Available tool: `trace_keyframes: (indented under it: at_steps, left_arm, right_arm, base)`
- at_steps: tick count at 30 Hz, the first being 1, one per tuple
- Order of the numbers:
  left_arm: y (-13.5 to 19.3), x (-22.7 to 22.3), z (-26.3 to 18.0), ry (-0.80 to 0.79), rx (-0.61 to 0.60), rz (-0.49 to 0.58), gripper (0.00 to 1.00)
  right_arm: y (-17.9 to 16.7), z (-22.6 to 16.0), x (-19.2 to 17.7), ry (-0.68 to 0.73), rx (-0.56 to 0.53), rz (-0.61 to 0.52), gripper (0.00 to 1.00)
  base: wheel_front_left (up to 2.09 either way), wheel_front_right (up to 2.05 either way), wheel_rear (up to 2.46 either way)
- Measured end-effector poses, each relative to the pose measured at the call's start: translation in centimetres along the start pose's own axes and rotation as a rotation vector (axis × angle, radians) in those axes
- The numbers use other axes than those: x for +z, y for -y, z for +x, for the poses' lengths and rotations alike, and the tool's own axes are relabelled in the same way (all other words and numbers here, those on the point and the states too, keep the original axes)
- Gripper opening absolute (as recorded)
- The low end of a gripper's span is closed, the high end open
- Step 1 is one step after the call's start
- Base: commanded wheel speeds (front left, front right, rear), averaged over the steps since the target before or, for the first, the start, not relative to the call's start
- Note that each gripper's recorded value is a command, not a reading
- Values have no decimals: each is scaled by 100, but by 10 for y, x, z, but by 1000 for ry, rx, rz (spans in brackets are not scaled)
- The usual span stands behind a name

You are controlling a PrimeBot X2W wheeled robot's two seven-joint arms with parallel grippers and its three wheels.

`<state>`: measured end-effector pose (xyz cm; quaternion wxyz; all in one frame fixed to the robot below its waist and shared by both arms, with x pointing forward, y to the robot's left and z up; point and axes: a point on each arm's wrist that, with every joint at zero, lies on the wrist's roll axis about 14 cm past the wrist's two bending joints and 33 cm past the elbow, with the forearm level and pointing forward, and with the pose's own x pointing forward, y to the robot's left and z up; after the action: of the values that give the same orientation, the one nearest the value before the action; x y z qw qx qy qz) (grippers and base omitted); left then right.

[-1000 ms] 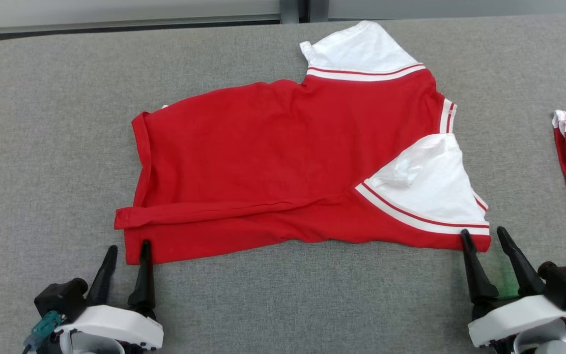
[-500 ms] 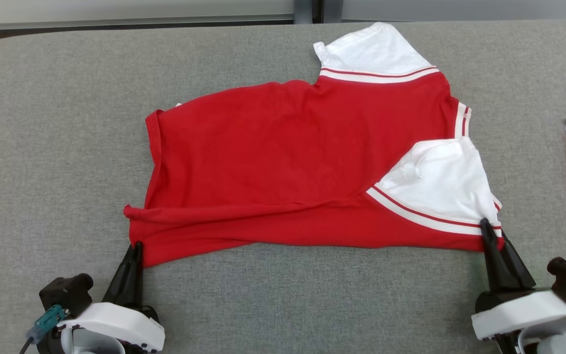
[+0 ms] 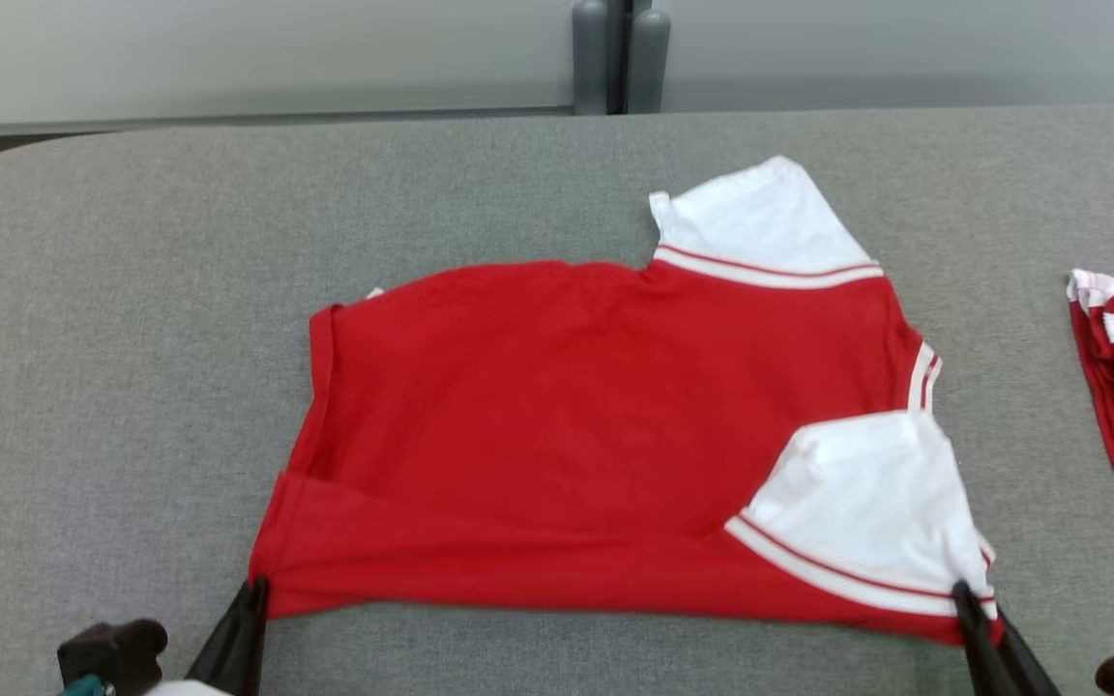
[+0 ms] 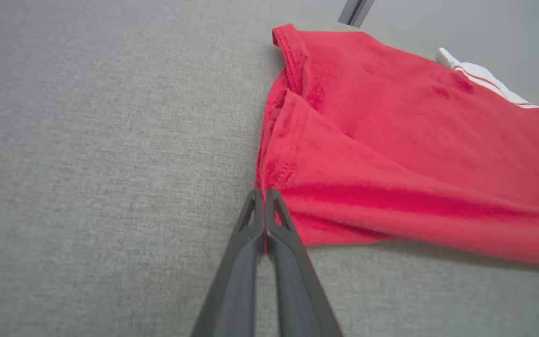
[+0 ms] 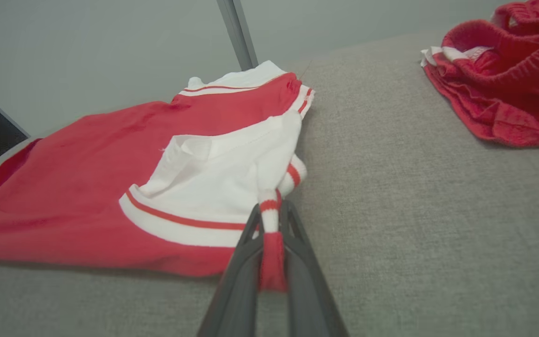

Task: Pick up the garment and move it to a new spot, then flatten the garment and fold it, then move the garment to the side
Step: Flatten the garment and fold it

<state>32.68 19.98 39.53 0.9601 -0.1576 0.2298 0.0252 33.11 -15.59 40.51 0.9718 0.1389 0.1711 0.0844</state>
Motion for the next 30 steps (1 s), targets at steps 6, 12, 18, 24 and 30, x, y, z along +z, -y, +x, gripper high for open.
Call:
trace_keyframes:
  at_steps: [6, 12, 18, 24, 30]
  left_arm:
    - [5, -24, -16, -111, -20, -8, 100]
    - [2, 2, -11, 45, 27, 3, 100]
    - [22, 50, -4, 269, -13, 80, 100]
    - [47, 79, -4, 389, -66, 127, 100]
    - [52, 78, -3, 388, -74, 129, 100]
  right_arm:
    - [-2, -17, -20, -87, -3, 9, 100]
    - [4, -9, 12, 26, -6, -49, 100]
    - [3, -2, 66, 183, 0, -133, 100]
    - [-6, 1, 101, 257, 24, -191, 100]
    - [-10, 0, 106, 266, 23, -188, 100]
  base:
    - [0, 0, 0]
    - [0, 0, 0]
    - [0, 0, 0]
    - [0, 0, 0]
    - [0, 0, 0]
